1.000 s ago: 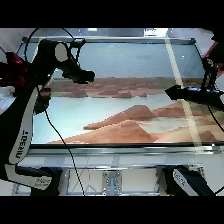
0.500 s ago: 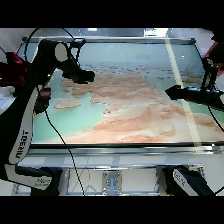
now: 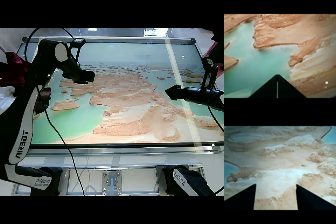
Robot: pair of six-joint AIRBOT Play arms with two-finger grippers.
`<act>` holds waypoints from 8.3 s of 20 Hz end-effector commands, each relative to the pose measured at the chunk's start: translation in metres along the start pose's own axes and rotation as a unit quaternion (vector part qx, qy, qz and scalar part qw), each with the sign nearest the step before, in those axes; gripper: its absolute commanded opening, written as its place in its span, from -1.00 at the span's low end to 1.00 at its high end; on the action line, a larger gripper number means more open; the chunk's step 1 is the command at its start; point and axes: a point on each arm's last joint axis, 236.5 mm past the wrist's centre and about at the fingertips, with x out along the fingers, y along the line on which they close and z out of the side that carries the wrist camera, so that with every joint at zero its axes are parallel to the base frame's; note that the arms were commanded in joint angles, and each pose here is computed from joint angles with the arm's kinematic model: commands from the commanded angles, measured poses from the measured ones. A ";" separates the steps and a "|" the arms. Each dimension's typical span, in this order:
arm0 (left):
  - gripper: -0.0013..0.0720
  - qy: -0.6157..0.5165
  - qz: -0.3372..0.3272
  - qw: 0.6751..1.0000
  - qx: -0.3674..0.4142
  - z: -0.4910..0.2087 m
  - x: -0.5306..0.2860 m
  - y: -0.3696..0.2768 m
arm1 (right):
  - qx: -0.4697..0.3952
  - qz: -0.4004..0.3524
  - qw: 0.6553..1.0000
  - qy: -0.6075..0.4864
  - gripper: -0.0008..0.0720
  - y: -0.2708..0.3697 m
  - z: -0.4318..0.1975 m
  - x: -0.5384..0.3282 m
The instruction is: Fold the shirts.
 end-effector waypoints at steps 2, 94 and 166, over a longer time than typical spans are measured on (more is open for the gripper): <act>-0.91 0.000 0.000 1.000 0.000 0.000 0.000 0.000 | 0.000 0.000 1.000 0.000 0.54 0.000 0.000 0.000; -0.93 -0.033 -0.134 0.990 0.031 0.036 0.053 -0.041 | 0.063 -0.044 0.997 0.004 0.54 -0.030 -0.029 0.028; 0.97 0.060 -0.214 0.975 0.003 0.012 0.126 -0.087 | -0.045 0.245 0.905 -0.346 -0.90 0.174 0.202 -0.155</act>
